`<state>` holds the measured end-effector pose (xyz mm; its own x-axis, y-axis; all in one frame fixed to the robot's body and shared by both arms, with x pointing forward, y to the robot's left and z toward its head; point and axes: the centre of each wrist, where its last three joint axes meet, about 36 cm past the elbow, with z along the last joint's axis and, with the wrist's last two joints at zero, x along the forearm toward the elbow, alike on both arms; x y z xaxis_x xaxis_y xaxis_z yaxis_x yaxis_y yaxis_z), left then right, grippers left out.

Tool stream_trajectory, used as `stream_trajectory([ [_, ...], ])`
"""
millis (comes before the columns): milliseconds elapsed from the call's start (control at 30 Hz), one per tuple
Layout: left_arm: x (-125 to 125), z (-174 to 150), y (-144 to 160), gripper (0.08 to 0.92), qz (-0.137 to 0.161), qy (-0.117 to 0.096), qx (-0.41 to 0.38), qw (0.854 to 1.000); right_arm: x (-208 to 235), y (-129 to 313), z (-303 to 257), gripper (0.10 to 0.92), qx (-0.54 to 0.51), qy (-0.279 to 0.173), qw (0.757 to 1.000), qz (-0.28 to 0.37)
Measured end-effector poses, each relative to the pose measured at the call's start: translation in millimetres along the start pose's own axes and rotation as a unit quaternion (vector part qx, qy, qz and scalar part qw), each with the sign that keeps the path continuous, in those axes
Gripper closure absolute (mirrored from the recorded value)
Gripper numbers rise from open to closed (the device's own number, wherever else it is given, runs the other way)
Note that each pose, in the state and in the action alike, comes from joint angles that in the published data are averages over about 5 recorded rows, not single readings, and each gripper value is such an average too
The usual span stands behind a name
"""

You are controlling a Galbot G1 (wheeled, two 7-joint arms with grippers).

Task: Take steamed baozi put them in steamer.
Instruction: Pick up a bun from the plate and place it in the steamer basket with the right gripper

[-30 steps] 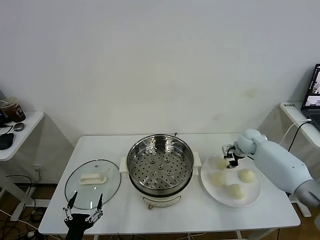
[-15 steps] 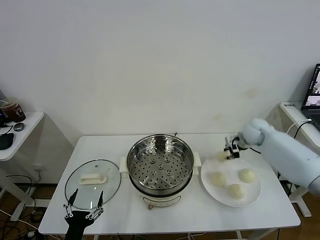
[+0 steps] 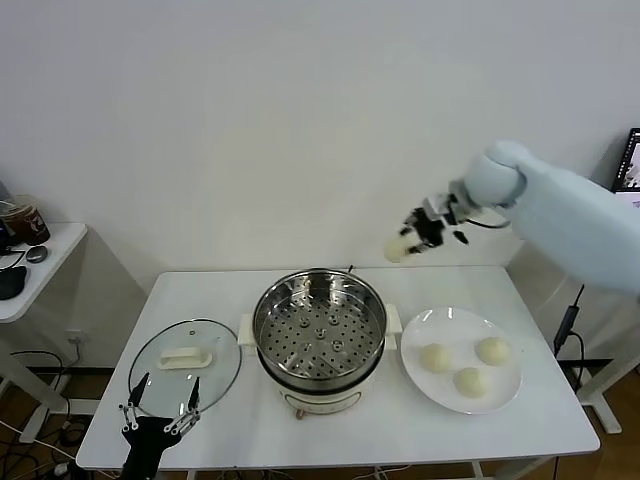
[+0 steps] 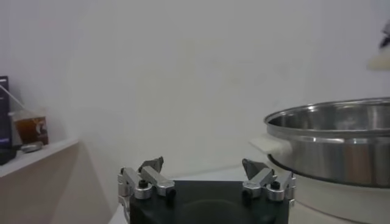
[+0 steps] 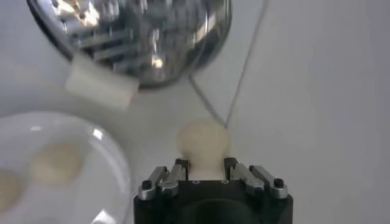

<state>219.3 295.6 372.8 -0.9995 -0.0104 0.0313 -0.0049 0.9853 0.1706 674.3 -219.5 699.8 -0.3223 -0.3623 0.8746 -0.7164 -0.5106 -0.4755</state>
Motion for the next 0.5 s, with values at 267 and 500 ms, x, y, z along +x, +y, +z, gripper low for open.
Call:
stream_trajectory([
  [267,-0.9,-2.6,3.4,0.177,-0.009,-0.002,-0.001,1.000,-40.3,-36.5,-77.4,0.604,0.161,-0.044,0.985,-0.044],
  [500,-0.6,-1.5,5.4,0.177,-0.014,0.000,-0.003,1.000,-81.1,-46.8,-113.1,0.598,0.276,-0.057,0.956,-0.077],
])
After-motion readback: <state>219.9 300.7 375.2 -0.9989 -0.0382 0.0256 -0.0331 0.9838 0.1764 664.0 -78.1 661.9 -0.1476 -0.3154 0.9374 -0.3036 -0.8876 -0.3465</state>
